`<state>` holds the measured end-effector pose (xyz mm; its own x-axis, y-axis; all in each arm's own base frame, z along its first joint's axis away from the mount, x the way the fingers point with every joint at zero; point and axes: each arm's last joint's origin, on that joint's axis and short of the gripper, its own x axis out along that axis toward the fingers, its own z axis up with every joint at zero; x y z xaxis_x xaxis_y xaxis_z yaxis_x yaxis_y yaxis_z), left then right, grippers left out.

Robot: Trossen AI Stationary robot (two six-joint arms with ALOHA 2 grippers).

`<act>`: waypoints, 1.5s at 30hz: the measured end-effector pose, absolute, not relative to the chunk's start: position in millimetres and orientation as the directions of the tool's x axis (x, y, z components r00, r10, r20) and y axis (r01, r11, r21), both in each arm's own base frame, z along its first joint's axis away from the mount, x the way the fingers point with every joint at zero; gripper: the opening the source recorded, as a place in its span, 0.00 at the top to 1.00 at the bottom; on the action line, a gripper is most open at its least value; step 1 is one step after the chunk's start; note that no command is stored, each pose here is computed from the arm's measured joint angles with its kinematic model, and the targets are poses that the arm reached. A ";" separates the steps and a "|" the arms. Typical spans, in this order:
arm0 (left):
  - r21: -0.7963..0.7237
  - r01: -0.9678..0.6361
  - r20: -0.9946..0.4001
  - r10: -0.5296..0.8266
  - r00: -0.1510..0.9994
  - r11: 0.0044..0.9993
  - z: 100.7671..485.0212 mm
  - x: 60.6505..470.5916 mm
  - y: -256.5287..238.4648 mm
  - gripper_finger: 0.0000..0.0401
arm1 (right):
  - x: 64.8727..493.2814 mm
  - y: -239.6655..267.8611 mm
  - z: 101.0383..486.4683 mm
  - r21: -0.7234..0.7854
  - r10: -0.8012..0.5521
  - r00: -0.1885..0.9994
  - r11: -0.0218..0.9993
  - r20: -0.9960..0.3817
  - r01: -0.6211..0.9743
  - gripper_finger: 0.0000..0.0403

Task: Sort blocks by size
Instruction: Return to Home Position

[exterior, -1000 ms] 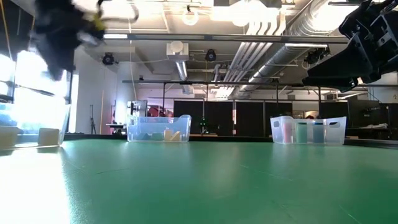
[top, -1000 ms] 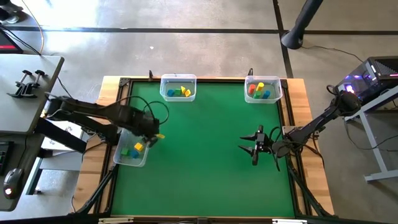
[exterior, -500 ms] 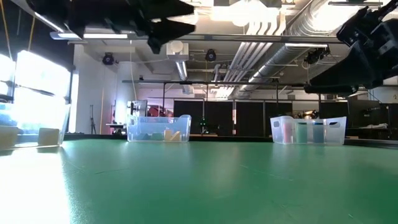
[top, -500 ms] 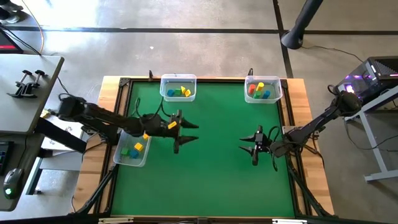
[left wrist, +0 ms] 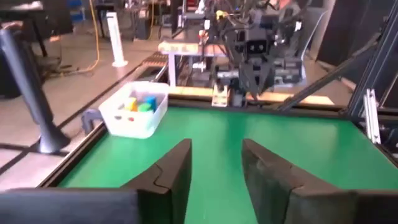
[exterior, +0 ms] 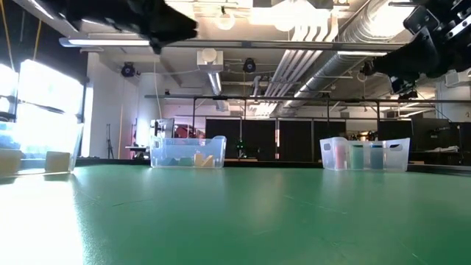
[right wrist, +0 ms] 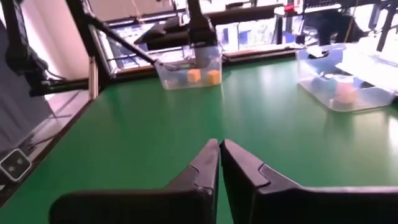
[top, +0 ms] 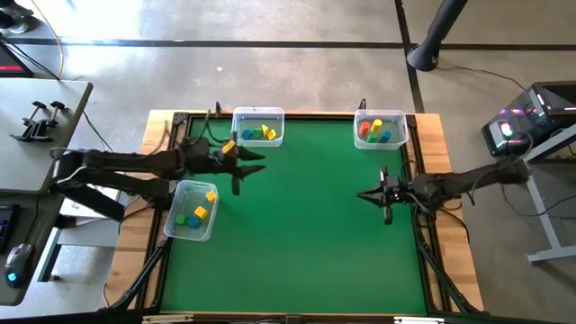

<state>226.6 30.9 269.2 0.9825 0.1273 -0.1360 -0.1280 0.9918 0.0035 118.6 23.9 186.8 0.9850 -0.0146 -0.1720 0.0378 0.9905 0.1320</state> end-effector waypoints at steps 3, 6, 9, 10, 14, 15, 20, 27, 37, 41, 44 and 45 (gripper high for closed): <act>0.006 -0.141 -0.169 0.140 0.976 0.990 276.7 207.4 27.5 0.76 | 108.9 15.3 189.3 0.134 -0.025 0.989 0.990 -0.149 0.046 0.98; 0.012 -0.139 -0.201 0.139 0.970 0.990 279.8 193.7 20.6 0.86 | 100.2 10.5 191.1 0.125 -0.020 0.992 0.992 -0.121 0.035 0.99; 0.019 -0.157 -0.227 0.158 0.961 0.987 280.8 184.3 14.6 0.95 | 92.4 9.0 192.8 0.100 0.015 0.996 0.995 -0.088 -0.006 0.99; 0.020 -0.164 -0.228 0.165 0.960 0.986 281.0 181.7 12.8 0.97 | 89.8 8.8 192.8 0.096 0.026 0.996 0.995 -0.081 -0.019 0.99; 0.007 -0.173 -0.201 0.171 0.965 0.985 268.3 171.0 7.8 0.98 | 85.2 7.8 190.3 0.094 0.028 0.995 0.995 -0.093 -0.020 1.00; -0.003 -0.181 -0.195 0.177 0.965 0.984 262.9 167.7 7.4 0.98 | 85.7 7.9 188.6 0.093 0.028 0.994 0.996 -0.107 -0.018 0.99; -0.058 -0.197 -0.130 0.188 0.974 0.979 237.3 151.7 6.7 1.00 | 91.4 10.2 176.9 0.112 0.081 0.995 0.991 -0.063 -0.074 1.00; -0.085 -0.192 -0.051 0.188 0.981 0.978 216.5 131.2 6.5 1.00 | 97.1 14.4 168.0 0.110 0.202 0.979 0.973 0.017 -0.202 1.00; -0.114 -0.132 0.091 0.142 0.986 0.985 186.9 110.5 5.0 1.00 | 97.3 13.4 167.4 0.129 0.167 0.986 0.977 0.012 -0.167 1.00; -0.112 -0.082 0.106 0.094 0.990 0.990 178.9 107.1 3.5 1.00 | 97.3 13.1 167.2 0.123 0.156 0.988 0.980 0.009 -0.156 1.00; -0.101 -0.084 0.100 0.094 0.991 0.991 178.2 105.9 3.5 1.00 | 97.4 13.0 167.3 0.122 0.154 0.988 0.980 0.010 -0.154 1.00; -0.089 -0.084 0.102 0.093 0.990 0.992 178.3 105.5 3.4 1.00 | 97.3 13.0 167.3 0.122 0.154 0.988 0.980 0.010 -0.154 1.00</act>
